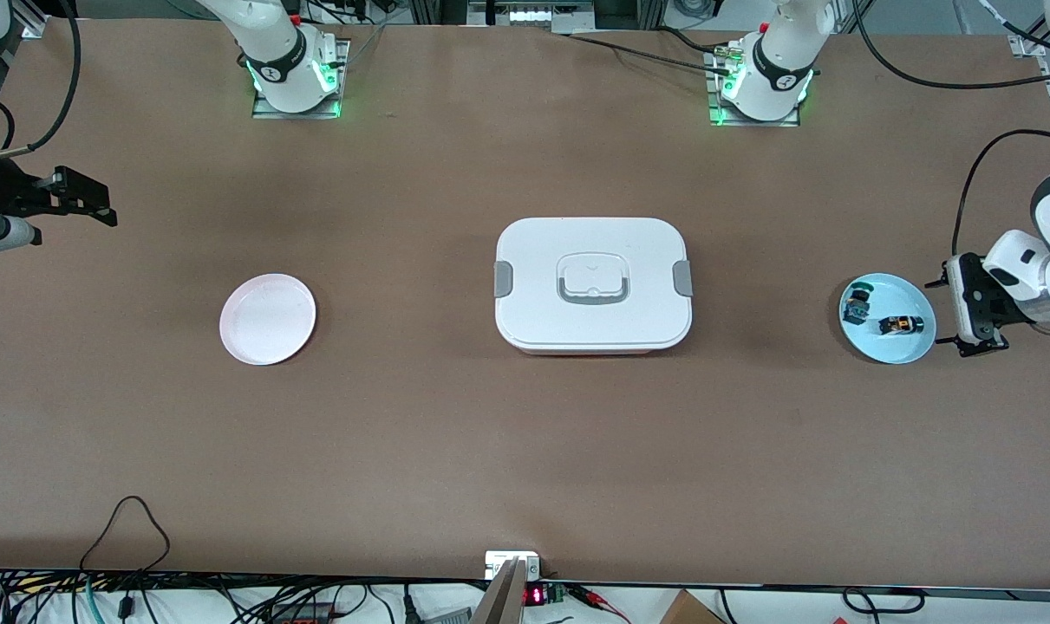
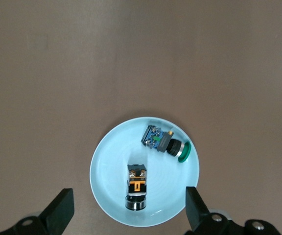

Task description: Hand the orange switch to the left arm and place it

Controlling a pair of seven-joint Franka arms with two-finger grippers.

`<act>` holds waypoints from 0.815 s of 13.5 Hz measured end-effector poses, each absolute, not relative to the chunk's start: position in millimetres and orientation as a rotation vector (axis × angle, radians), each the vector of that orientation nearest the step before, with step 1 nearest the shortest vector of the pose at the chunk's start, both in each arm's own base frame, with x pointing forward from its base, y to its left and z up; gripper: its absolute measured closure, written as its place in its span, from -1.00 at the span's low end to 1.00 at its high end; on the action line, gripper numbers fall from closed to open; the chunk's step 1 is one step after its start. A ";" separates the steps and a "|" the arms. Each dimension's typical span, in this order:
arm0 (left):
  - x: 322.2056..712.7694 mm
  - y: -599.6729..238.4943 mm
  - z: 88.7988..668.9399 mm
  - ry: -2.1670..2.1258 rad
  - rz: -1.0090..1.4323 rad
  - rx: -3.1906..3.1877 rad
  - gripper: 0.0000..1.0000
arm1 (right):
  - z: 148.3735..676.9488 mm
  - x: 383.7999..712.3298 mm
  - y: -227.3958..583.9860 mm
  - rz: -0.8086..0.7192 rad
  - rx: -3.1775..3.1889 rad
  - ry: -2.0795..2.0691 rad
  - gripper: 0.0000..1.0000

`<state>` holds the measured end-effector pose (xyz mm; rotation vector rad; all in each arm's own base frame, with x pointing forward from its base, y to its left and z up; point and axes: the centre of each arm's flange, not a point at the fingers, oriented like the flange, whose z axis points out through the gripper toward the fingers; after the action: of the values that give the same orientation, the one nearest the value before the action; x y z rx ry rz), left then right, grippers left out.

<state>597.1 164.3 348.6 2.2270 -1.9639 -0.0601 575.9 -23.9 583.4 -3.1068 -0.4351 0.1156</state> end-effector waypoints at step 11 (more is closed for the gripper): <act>582.2 21.3 480.1 -1.297 -0.253 2.686 -1.00 | 583.4 575.9 -24.0 0.115 -3.107 -0.435 -1.00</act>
<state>582.2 21.3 480.1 2.6864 -1.2972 -0.2531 575.9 -24.0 583.4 -3.1068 -0.4353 0.1154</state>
